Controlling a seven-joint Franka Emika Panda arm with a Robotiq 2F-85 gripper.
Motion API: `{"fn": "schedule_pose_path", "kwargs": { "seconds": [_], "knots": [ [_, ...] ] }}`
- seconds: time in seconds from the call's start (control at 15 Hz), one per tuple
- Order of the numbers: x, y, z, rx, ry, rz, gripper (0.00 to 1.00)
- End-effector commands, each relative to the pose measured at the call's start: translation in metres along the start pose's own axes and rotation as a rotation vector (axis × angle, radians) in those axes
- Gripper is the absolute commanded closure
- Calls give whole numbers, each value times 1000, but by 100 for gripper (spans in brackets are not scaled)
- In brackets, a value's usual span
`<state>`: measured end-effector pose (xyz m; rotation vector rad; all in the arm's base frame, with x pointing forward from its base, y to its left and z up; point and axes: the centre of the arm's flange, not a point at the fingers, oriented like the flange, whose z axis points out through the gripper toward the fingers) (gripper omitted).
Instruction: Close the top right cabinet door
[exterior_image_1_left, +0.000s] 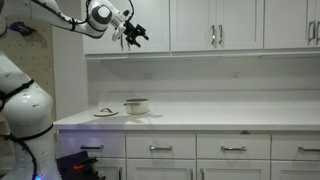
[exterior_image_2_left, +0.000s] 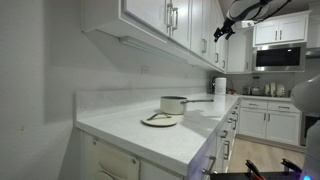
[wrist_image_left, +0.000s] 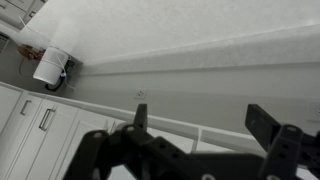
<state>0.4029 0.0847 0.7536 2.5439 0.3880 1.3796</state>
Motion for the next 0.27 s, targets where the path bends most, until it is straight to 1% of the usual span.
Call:
{"fn": "schedule_pose_path", "kwargs": {
  "seconds": [0.0,0.2],
  "knots": [
    [0,1,0,-1,-2,1,0],
    [-1,1,1,-2,-4,2,0]
  ]
}}
